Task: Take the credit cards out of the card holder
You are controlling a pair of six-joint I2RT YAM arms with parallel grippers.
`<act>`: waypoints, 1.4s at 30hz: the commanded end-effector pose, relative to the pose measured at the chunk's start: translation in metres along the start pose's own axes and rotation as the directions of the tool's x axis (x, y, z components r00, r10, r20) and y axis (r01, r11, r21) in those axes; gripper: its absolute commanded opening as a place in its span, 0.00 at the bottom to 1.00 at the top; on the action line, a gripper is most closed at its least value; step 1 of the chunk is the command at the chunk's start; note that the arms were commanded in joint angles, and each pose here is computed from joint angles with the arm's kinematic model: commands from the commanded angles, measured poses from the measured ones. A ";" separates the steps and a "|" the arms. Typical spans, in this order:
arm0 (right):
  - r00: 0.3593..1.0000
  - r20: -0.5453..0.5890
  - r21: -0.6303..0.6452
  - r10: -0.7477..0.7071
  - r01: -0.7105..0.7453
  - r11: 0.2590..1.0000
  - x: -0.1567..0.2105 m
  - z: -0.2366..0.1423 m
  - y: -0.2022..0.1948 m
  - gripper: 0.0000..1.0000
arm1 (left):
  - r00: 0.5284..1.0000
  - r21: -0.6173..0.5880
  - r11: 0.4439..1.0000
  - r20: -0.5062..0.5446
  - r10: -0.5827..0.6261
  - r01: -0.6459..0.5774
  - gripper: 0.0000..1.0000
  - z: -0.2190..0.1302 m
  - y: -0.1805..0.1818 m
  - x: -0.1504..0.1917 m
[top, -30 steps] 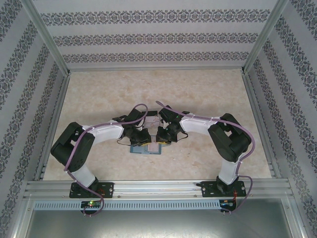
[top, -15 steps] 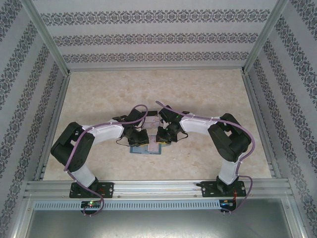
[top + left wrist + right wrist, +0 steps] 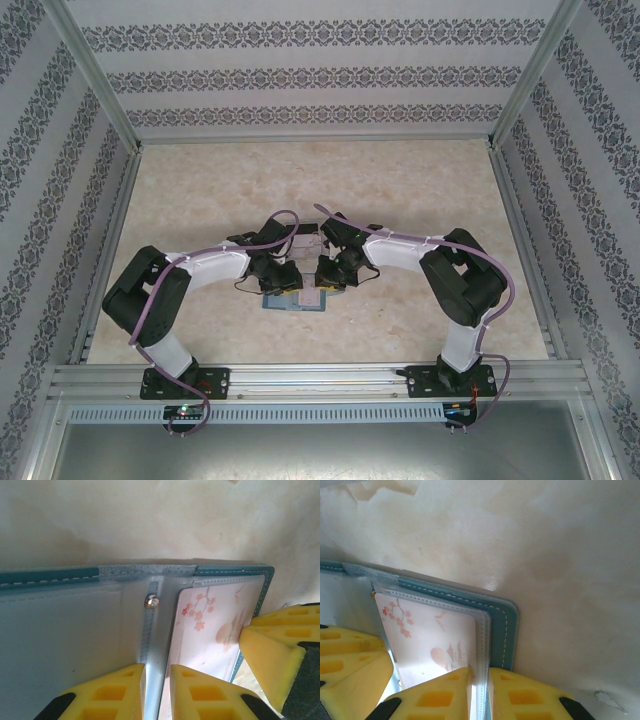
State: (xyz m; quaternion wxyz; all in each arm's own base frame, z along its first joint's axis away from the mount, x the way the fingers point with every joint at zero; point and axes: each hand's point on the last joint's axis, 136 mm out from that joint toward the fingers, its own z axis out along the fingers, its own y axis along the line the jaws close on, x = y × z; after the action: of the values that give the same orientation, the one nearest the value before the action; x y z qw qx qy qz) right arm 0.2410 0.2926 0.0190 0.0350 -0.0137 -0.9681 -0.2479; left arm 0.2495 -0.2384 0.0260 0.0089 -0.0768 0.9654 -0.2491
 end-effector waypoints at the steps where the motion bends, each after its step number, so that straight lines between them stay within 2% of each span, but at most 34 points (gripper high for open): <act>1: 0.999 -0.041 0.056 0.029 -0.026 0.998 0.007 0.008 -0.019 0.17 | 1.000 -0.018 1.000 -0.008 -0.015 0.015 0.20 0.004 0.007 -0.002; 6: 0.999 -0.046 0.053 0.028 -0.026 0.998 0.008 0.010 -0.019 0.18 | 1.000 -0.009 1.000 -0.022 -0.014 0.014 0.23 0.008 0.007 -0.001; 11: 0.999 -0.047 0.055 0.026 -0.024 0.998 0.008 0.009 -0.019 0.18 | 0.999 -0.083 0.996 -0.033 -0.018 0.016 0.23 0.009 0.021 0.002; 16: 0.998 -0.049 0.057 0.027 -0.024 0.998 0.008 0.010 -0.020 0.18 | 0.999 -0.147 0.989 -0.037 -0.010 0.004 0.20 0.006 0.032 0.003; 25: 0.999 -0.044 0.061 0.025 -0.023 0.998 0.009 0.007 -0.020 0.18 | 1.000 -0.159 0.987 0.004 0.006 -0.006 0.14 -0.007 0.029 -0.002; 35: 0.999 0.042 0.017 0.001 -0.002 1.000 0.004 -0.027 0.004 0.17 | 0.998 0.020 1.000 0.061 0.014 -0.016 0.15 -0.020 -0.009 -0.010; 42: 1.000 0.017 -0.053 0.006 -0.005 0.999 0.006 -0.017 0.020 0.17 | 0.999 0.125 0.992 0.046 0.004 -0.010 0.14 -0.020 -0.029 -0.010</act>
State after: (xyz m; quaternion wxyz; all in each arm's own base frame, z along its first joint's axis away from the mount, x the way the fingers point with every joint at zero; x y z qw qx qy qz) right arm 0.2409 0.2925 0.0434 0.0185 -0.0190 -0.9652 -0.2602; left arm 0.2583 -0.2441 0.0476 0.0319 -0.0705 0.9599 -0.2696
